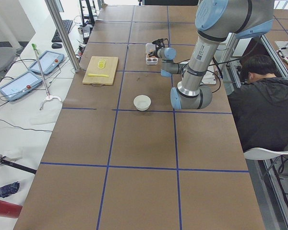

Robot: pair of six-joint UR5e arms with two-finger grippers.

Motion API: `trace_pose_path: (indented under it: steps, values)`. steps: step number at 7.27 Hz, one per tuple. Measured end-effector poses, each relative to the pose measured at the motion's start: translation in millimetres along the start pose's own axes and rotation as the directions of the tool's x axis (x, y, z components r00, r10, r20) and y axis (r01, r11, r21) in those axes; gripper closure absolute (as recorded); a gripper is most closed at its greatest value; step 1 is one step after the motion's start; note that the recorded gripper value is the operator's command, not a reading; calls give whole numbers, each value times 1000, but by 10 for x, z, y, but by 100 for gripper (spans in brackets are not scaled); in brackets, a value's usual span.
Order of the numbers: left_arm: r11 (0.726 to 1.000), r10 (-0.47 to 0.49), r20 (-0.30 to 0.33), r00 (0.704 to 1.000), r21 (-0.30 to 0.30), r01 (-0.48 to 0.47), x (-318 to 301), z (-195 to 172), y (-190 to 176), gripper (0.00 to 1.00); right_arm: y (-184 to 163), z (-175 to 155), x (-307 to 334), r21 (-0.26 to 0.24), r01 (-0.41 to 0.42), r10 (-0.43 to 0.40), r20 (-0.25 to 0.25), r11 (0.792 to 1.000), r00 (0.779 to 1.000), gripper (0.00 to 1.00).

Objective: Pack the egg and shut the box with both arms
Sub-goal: 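Lower the egg into the empty carton cup and open the left gripper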

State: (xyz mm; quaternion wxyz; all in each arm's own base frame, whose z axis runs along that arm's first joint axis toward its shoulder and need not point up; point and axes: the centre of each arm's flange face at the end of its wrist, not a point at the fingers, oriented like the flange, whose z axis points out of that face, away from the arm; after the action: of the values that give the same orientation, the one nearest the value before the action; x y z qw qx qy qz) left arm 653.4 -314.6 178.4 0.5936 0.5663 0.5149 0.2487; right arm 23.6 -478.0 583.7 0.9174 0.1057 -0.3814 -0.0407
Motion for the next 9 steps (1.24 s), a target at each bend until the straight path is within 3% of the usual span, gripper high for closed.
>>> trace_pose_path:
  steps: [3,7,9]
  values:
    - [1000,8,-5,1000,-17,-8,70,116,41,66,37,15,22,-5,-5,5,0,1000,1000,0]
    - [999,37,-17,999,-22,-37,131,120,78,61,50,18,33,-6,-6,6,-1,1000,1000,0]
    - [999,46,-22,999,-22,-46,161,117,93,53,56,21,36,-7,-7,7,-1,1000,1000,0]
